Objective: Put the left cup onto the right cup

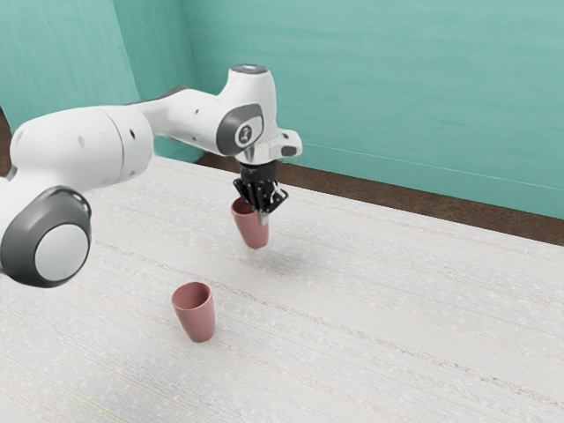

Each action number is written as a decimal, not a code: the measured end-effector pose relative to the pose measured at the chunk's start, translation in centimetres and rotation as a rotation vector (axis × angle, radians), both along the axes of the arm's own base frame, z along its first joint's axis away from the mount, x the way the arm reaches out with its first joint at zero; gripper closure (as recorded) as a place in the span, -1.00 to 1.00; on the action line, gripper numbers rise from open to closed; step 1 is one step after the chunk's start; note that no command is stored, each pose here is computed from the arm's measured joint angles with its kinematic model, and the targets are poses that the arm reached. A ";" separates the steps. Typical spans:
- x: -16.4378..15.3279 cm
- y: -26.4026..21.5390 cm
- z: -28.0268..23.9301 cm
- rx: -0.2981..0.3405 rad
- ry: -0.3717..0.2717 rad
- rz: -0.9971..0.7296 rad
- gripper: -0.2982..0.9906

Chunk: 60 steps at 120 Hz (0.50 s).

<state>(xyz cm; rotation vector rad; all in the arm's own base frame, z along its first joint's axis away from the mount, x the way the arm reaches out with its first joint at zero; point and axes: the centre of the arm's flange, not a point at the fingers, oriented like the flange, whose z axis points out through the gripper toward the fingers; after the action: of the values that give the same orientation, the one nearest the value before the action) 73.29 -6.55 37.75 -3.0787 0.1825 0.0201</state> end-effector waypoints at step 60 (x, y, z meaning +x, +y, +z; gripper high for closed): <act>-4.0 -0.4 4.7 0.000 0.008 -0.003 0.68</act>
<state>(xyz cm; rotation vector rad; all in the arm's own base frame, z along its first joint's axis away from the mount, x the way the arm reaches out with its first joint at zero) 69.29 -6.96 42.43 -3.0783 0.1872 0.0325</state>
